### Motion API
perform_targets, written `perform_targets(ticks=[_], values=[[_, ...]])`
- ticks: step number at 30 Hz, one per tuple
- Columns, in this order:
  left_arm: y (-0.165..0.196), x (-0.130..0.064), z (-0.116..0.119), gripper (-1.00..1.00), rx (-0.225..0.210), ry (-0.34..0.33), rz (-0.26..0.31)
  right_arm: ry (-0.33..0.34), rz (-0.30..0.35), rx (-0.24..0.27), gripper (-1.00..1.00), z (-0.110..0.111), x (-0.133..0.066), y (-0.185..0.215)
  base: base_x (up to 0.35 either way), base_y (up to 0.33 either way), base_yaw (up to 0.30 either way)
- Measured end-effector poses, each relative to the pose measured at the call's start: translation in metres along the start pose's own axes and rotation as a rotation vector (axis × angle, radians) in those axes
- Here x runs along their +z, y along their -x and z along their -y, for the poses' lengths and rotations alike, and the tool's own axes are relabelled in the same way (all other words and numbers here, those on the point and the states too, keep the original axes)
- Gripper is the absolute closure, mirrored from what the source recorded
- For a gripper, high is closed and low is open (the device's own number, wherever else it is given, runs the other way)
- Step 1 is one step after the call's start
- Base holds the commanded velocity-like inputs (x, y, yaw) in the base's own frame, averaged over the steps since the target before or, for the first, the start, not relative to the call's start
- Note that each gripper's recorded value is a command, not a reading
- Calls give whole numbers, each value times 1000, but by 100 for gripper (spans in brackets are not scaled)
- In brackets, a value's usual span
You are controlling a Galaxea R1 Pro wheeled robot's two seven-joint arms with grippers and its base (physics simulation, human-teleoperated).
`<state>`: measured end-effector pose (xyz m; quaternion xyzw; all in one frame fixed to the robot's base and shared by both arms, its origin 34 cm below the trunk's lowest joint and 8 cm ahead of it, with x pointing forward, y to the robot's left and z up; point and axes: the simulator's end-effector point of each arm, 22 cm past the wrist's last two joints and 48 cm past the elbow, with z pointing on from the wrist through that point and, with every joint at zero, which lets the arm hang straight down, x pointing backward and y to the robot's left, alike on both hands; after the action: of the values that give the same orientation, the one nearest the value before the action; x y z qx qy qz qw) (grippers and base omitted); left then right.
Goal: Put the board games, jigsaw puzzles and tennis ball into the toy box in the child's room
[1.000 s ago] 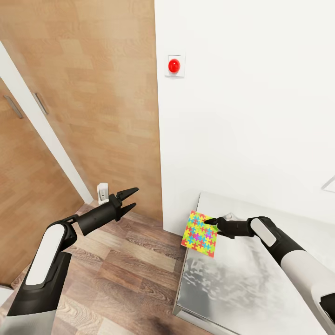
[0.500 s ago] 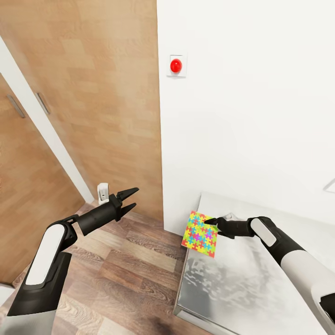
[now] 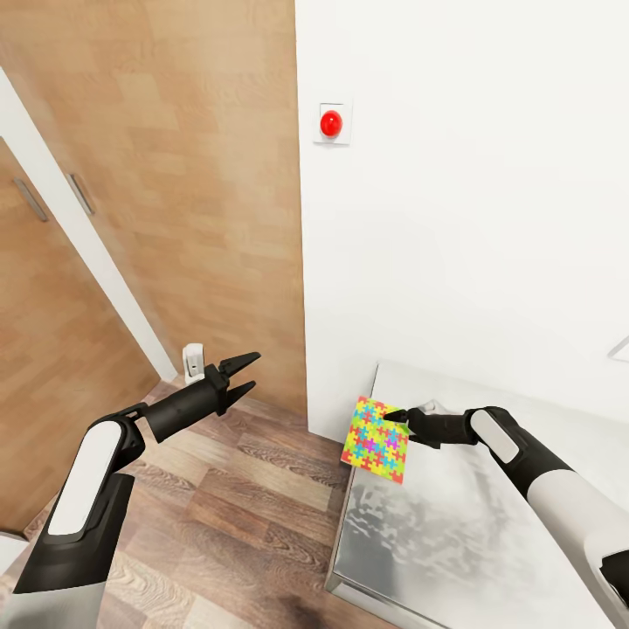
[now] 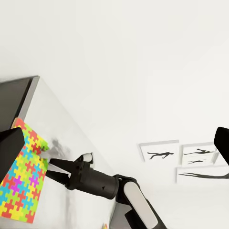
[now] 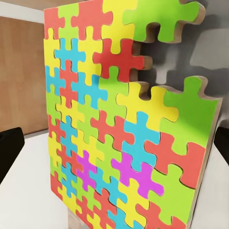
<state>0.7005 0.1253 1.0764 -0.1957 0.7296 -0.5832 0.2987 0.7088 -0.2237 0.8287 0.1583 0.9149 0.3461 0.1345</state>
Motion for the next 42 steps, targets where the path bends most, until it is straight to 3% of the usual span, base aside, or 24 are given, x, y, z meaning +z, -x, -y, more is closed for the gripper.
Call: perform_targets(ticks=[16, 26, 27, 31, 32, 42], values=[[0, 1, -9, -100, -7, 22, 3, -16, 13, -3, -100, 5, -4, 6, 0, 0, 1], [-11, 9, -97, -100, -113, 171, -25, -89, 83, -19, -100, 43, -49, 42, 0, 0, 0], [-11, 9, -97, -100, -114, 170, -24, -88, 83, -18, -100, 43, -49, 42, 0, 0, 0], [-13, 11, -139, -100, -146, 235, -9, -86, 126, -38, -100, 43, -68, 59, 0, 0, 0], [-13, 11, -139, -100, -148, 234, -9, -86, 126, -38, -100, 43, -68, 59, 0, 0, 0], [-19, 13, -216, -100, -195, 321, 23, -88, 186, -57, -100, 45, -94, 77, 0, 0, 0]])
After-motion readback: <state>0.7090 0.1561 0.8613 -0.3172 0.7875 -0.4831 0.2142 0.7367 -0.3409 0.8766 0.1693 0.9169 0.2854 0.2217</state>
